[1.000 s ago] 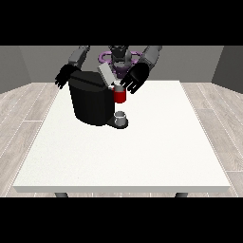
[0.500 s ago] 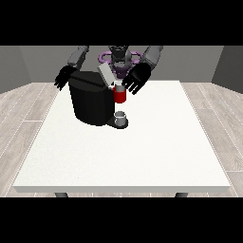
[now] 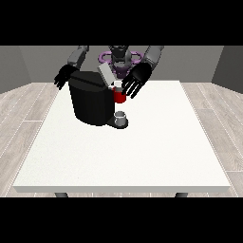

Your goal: Insert the coffee pod into the coffee machine and close the lid

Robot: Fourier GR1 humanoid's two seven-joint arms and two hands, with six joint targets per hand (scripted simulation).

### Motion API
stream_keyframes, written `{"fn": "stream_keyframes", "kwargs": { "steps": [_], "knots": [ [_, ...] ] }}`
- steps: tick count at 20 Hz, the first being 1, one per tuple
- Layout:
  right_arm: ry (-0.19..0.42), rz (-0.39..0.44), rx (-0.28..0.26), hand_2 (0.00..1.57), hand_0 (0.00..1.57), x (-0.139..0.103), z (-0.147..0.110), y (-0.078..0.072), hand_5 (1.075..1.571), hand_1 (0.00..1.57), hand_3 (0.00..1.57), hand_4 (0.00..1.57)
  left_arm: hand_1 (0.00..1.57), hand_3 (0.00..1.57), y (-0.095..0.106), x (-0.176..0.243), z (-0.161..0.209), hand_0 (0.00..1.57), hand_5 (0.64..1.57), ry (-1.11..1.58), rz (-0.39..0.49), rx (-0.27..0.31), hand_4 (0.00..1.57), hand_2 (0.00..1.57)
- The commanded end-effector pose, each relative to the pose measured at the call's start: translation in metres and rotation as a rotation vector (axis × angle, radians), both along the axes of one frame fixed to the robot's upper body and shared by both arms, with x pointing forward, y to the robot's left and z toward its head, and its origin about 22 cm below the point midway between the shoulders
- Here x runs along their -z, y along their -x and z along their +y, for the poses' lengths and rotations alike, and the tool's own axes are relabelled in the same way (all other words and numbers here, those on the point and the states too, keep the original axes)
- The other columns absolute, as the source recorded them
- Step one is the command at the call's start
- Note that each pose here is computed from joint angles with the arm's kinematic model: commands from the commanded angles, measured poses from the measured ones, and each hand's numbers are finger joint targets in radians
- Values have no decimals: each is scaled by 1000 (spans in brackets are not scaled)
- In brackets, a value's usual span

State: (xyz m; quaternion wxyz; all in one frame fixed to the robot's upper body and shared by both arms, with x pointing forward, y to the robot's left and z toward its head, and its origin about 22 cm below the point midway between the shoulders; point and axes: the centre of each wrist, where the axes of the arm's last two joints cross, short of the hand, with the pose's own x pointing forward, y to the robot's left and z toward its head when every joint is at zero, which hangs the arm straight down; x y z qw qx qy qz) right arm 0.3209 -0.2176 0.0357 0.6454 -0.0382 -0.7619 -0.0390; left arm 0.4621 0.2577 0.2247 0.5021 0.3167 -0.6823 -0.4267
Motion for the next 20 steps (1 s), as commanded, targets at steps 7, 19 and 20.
{"fn": "stream_keyframes", "kwargs": {
  "steps": [7,19,20],
  "knots": [
    [0,5,0,0,0,19,10,13,1571,0,0,424,0,0,1,9,3,0,1571,-40,55,10,0,0],
    [-18,79,56,0,0,40,-3,30,1571,0,0,430,0,0,8,55,-1,0,1571,28,148,39,0,0],
    [-25,106,23,0,0,27,-9,32,1571,0,0,424,0,0,11,75,7,0,1571,89,166,-9,0,0]
  ]
}}
